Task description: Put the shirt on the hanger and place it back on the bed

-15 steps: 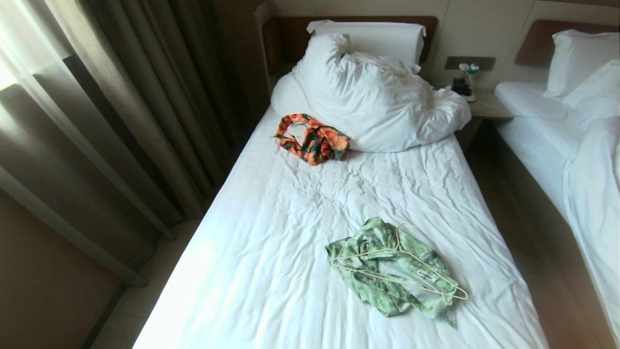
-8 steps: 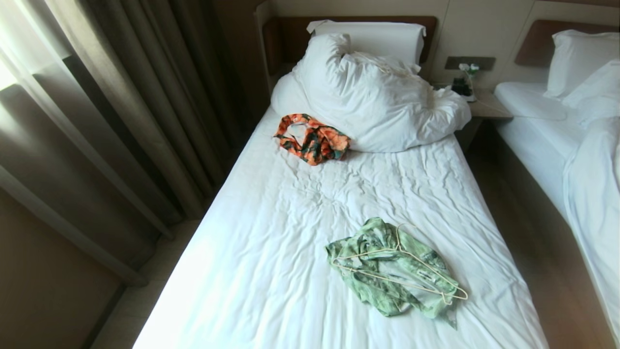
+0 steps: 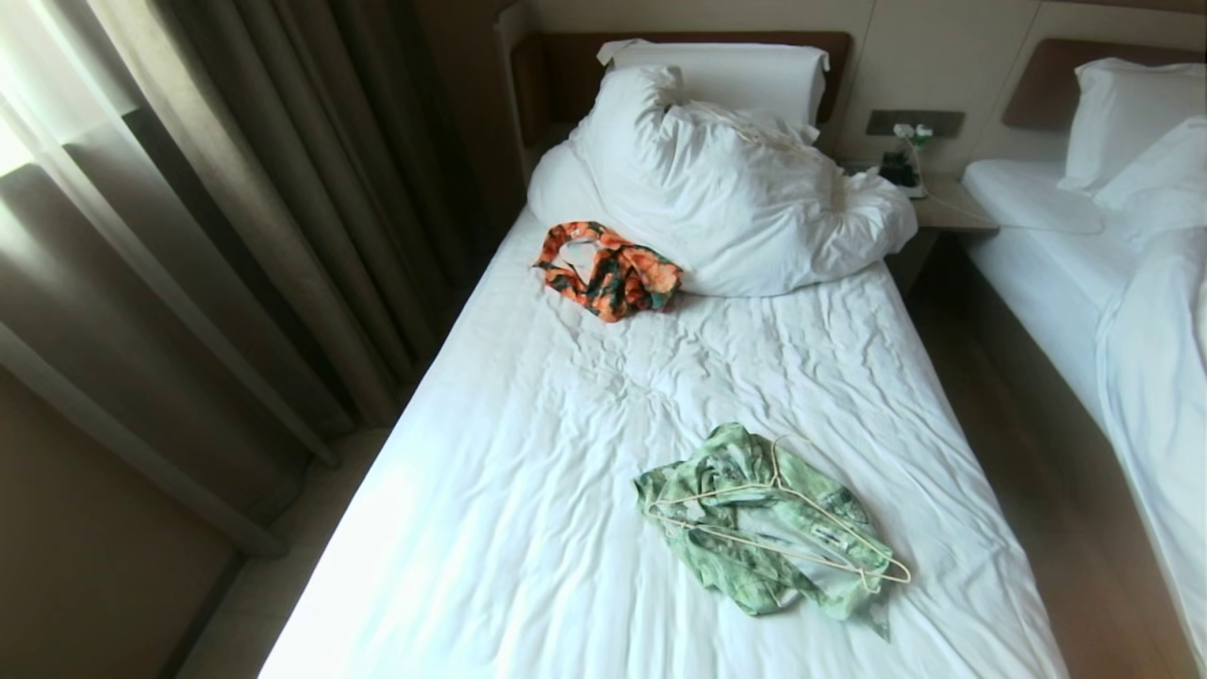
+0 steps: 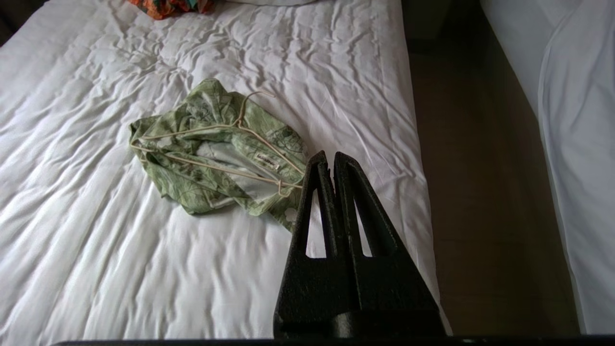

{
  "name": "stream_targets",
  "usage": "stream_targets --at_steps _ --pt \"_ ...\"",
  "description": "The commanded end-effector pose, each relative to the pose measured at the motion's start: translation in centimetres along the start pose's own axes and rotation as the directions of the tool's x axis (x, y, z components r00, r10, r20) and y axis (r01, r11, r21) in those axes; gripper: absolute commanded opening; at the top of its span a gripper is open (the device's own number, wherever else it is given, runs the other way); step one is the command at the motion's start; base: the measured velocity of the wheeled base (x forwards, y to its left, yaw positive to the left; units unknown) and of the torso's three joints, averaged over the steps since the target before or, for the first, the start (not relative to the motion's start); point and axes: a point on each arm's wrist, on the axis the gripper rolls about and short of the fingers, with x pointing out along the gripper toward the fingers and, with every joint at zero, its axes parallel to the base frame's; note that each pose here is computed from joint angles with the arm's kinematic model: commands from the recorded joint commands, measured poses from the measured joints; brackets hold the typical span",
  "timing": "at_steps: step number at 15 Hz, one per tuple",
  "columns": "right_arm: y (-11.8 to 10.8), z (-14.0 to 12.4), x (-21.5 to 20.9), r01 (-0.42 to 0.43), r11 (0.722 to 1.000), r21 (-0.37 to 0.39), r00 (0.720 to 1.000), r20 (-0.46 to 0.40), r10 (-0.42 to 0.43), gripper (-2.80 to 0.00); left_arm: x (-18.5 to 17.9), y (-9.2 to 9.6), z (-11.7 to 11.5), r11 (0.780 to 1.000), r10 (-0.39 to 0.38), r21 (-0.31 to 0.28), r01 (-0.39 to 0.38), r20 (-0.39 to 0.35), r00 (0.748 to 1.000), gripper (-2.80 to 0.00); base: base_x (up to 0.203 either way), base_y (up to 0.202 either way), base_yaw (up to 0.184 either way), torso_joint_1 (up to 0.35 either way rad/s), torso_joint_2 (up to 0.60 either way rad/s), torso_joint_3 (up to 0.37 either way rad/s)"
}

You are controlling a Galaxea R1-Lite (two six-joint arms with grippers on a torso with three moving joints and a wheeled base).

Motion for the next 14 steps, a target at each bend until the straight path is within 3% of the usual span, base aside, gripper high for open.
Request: stream_targets --at_steps 1,7,11,14 --pt "0.0 -0.38 0.07 0.006 1.0 0.005 1.0 -0.012 -0.006 -2.8 0.14 0.0 -0.33 1.0 0.013 0.015 -0.012 -0.012 1.0 -2.8 0.0 0.0 0.0 0.0 0.0 0.0" --pt "0.0 -0.49 0.07 0.007 0.999 0.039 1.0 -0.023 -0.007 -2.8 0.13 0.01 -0.31 1.0 0.016 0.01 -0.015 -0.012 1.0 -2.8 0.0 0.0 0.0 0.0 0.0 0.0" --pt "0.0 -0.46 0.08 0.008 0.999 0.045 1.0 -0.023 -0.007 -2.8 0.14 0.02 -0.34 0.998 0.023 -0.059 -0.024 -0.013 1.0 -2.8 0.0 0.0 0.0 0.0 0.0 0.0" --pt "0.0 -0.49 0.07 0.009 0.999 0.045 1.0 -0.023 -0.008 -2.8 0.14 0.02 -0.34 0.998 0.023 -0.061 -0.024 -0.013 1.0 -2.8 0.0 0.0 0.0 0.0 0.0 0.0"
